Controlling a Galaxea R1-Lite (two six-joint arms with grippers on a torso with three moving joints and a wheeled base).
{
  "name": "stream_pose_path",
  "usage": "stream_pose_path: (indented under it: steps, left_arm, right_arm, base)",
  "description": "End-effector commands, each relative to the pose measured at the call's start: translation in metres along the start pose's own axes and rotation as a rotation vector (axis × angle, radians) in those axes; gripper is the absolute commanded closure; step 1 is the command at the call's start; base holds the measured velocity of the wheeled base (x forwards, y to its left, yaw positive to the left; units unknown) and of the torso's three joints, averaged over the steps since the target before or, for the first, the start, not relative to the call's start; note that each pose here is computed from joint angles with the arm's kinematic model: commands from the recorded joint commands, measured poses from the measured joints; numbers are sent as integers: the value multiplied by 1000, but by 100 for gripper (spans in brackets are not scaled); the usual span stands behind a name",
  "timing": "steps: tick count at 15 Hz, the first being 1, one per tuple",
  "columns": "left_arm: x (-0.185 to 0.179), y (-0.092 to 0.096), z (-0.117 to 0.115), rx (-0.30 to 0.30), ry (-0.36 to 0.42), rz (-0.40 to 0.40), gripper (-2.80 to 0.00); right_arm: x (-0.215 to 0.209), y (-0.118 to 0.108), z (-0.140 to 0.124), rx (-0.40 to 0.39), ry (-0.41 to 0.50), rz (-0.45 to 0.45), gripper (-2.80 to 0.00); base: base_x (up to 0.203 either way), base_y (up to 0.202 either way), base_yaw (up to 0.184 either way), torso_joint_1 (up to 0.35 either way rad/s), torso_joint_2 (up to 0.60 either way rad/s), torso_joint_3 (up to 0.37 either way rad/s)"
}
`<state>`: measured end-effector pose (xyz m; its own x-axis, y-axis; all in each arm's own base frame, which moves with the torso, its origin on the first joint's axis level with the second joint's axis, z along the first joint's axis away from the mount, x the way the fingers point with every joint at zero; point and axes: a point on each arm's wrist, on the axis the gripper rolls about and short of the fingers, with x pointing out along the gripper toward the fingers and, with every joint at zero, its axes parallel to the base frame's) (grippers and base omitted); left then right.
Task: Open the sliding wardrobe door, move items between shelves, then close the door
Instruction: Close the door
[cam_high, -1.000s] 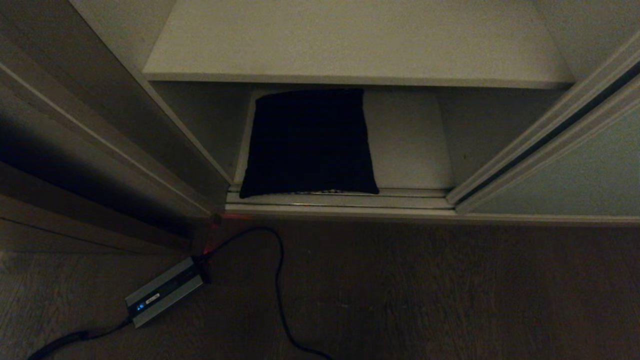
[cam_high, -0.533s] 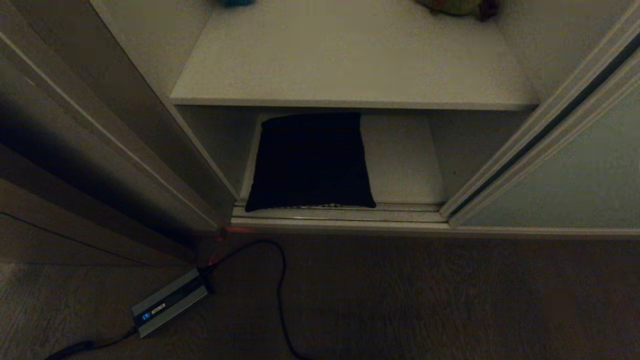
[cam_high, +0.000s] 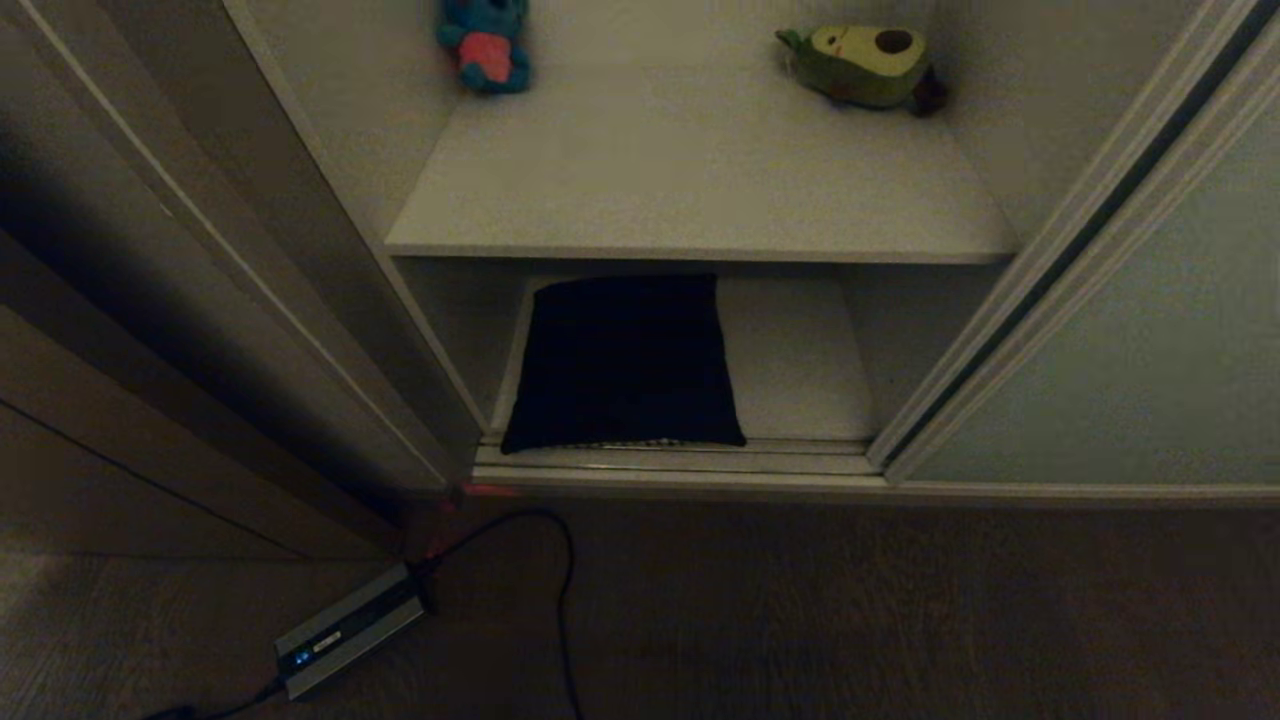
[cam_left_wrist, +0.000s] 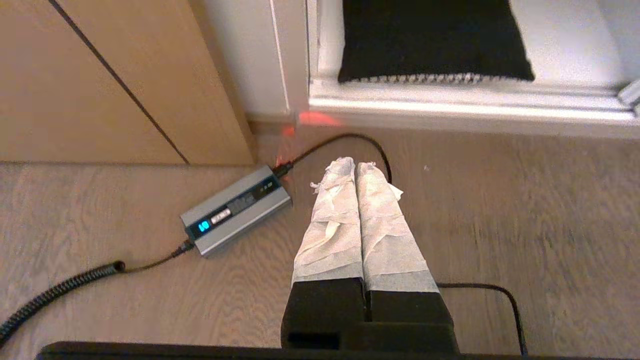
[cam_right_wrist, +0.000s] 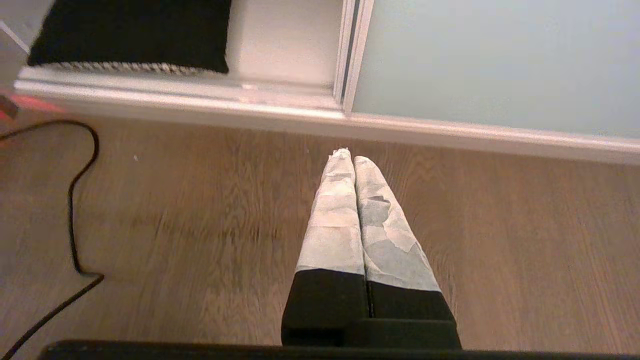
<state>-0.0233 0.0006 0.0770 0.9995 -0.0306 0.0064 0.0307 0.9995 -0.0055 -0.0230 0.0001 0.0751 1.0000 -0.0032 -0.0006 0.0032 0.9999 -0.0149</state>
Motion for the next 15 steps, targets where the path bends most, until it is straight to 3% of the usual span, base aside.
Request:
stream_pose_path:
  steps: [1,15]
  left_arm:
    - [0,0,0,-1,-1,0,0]
    - [0,0,0,-4,-11,1,0]
  right_arm:
    - [0,0,-1,0,5,0,0]
    - [0,0,-1,0,6,0,0]
  base:
    - [0,0,0,2,3,207]
    - [0,0,0,1,0,17]
